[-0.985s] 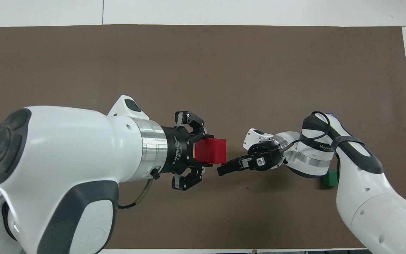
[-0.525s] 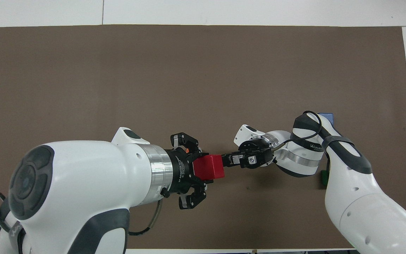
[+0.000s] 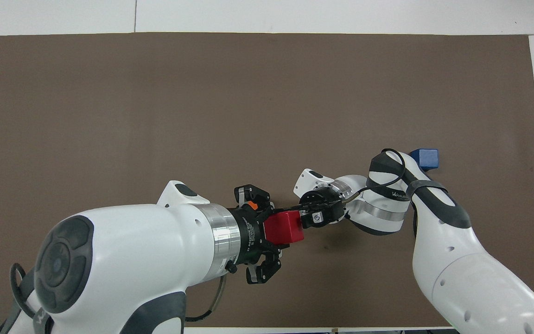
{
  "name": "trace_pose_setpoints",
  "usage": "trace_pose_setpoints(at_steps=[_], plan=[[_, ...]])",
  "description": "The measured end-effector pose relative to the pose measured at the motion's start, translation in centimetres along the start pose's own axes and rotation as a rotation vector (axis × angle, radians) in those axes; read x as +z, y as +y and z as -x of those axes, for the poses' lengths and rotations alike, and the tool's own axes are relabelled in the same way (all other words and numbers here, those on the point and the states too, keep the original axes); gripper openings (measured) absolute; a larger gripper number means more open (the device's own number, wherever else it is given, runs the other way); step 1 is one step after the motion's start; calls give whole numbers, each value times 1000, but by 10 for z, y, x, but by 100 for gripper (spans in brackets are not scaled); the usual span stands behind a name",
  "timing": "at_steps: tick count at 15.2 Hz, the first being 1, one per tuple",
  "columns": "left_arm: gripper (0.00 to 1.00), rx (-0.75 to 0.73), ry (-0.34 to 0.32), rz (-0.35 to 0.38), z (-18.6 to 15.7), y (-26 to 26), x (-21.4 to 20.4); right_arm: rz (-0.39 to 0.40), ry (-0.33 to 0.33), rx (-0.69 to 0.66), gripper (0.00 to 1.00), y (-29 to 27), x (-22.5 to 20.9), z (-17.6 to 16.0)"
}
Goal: Transfer red block to right arm and stack on blue block
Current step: 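Grasp the red cube with the right gripper from the left gripper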
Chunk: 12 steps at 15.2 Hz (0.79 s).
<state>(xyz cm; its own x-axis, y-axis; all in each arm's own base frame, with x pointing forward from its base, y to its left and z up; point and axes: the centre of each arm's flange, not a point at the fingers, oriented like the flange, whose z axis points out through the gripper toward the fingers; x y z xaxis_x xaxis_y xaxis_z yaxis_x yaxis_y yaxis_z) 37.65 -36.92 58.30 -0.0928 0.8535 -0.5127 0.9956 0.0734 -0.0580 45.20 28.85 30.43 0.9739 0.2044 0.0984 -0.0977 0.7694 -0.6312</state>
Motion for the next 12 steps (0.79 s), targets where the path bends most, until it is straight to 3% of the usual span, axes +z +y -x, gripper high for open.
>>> trace_pose_setpoints(at_steps=[3,5,6,9,12], plan=[[55,-5,-11,10,0,-1,0,-17,-9,5,98,1,3,2],[55,-6,-11,12,-1,-2,0,-17,-6,3,81,0,0,2],[55,-6,-11,12,-1,-2,0,-16,-4,2,81,0,-1,1],[55,-3,-9,14,-4,-2,1,-24,-4,6,58,-3,-2,1],[55,-3,-9,16,-4,-3,1,-25,-4,7,58,-3,-2,2]])
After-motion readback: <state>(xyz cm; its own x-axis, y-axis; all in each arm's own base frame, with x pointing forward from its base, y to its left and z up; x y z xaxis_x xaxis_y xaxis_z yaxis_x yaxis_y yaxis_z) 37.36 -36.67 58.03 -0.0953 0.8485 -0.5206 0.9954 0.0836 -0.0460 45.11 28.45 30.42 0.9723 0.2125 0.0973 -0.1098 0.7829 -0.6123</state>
